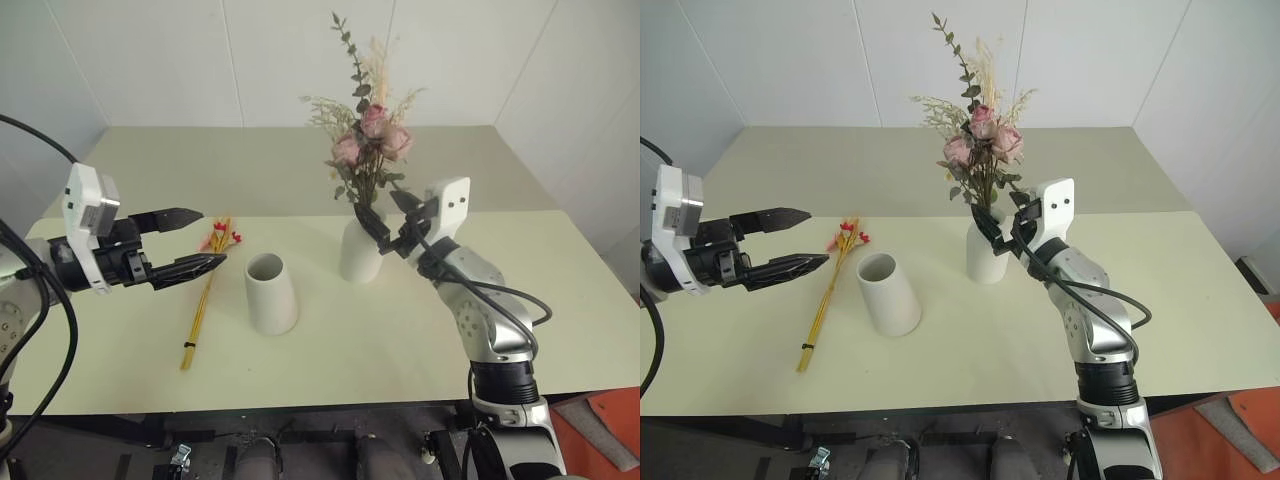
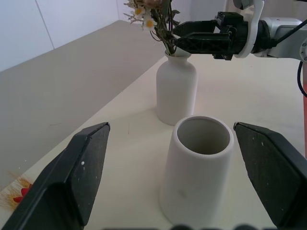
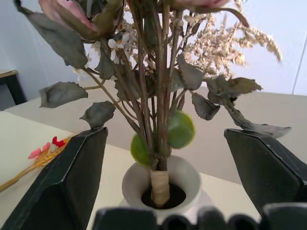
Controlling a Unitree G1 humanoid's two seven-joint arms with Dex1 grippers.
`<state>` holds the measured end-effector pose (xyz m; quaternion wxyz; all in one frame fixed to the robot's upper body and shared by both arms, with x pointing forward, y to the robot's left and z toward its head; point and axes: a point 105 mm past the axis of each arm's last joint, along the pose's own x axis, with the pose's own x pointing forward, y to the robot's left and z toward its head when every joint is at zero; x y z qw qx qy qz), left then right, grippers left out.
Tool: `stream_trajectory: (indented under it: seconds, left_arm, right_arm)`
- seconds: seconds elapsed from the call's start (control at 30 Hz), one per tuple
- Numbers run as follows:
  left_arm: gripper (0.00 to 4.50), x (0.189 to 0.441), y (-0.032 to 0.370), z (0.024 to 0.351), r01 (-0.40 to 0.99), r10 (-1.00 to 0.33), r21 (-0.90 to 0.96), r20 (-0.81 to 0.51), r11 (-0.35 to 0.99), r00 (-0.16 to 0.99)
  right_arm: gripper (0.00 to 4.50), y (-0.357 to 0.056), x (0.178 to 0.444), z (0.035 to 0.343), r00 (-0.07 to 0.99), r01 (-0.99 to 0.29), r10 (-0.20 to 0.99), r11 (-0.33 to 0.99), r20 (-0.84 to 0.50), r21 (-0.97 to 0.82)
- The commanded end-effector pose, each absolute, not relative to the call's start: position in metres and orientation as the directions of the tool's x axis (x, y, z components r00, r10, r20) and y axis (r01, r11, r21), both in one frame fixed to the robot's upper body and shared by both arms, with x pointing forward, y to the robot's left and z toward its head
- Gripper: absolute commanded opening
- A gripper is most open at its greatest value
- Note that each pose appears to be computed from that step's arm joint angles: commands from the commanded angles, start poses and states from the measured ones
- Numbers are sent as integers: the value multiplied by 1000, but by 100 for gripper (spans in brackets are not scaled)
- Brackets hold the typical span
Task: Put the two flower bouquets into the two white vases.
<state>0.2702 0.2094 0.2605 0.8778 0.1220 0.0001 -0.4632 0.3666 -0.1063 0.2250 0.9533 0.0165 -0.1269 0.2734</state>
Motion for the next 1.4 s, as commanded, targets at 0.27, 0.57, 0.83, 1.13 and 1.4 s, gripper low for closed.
stream_trajectory:
  seconds: [0.27,0.57,0.83,1.13,1.4]
  left_arm:
    - [450,281,239,252,643,-597,216,-244,735,764]
    - [450,306,263,215,451,-324,156,-498,879,804]
    - [450,334,263,173,300,-140,140,-653,944,745]
    - [341,355,258,144,245,-68,149,-712,958,699]
    - [87,357,254,145,255,-79,144,-710,956,699]
  right_arm:
    - [447,-147,314,243,697,-664,702,709,146,-238]
    - [447,-164,278,259,453,-840,890,405,-56,-361]
    - [447,-168,263,269,339,-865,931,251,-137,-433]
    - [450,-165,259,267,285,-879,945,192,-158,-437]
    - [450,-165,255,266,278,-881,946,182,-167,-436]
